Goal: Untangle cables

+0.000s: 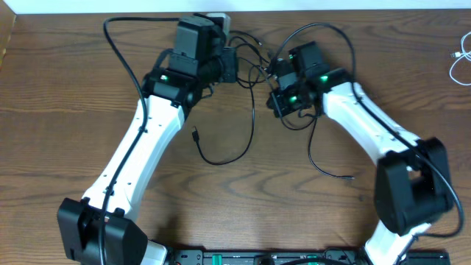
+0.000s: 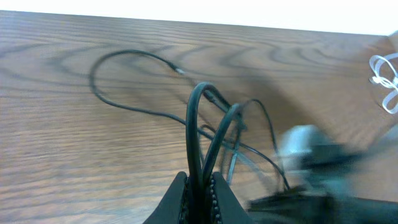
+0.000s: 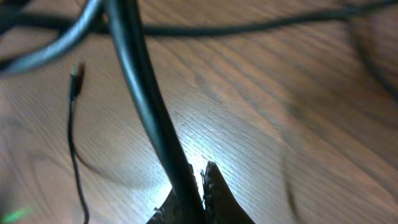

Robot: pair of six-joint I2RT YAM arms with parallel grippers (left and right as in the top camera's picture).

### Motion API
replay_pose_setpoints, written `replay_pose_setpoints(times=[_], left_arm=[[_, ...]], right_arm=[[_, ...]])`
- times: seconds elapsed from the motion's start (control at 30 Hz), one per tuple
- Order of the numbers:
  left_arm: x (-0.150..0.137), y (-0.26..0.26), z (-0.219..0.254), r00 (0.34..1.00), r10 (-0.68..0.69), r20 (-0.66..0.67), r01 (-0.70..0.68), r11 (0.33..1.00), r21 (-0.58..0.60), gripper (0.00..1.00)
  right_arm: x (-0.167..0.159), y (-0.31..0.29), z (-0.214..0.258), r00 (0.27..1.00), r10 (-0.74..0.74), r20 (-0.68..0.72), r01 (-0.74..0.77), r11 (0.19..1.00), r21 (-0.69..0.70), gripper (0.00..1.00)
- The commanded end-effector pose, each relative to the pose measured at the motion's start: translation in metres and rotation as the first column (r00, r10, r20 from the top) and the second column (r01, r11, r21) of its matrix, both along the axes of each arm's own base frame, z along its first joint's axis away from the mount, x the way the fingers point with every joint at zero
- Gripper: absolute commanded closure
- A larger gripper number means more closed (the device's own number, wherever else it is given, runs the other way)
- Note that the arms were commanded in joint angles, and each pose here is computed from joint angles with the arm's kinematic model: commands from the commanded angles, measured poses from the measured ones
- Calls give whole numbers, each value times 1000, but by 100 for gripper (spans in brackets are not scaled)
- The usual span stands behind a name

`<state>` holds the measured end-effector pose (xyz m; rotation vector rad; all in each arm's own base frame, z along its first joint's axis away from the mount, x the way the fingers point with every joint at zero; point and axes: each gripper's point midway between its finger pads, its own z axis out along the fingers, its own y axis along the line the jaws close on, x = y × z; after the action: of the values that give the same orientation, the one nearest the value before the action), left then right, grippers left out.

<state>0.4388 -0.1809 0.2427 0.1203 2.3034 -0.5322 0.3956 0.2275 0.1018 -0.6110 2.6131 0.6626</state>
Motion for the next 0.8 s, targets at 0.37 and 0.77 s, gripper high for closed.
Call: replay_pose_setpoints(times=[0.37, 0.77], left_arm=[[6, 90, -15, 958, 282, -49, -272, 950, 152, 92], [5, 114, -20, 939, 338, -68, -322, 930, 180, 92]], right_arm=[[-35, -135, 272, 782, -437, 444, 291, 886, 360, 99], [-48, -299, 262, 474, -840, 265, 731, 543, 414, 99]])
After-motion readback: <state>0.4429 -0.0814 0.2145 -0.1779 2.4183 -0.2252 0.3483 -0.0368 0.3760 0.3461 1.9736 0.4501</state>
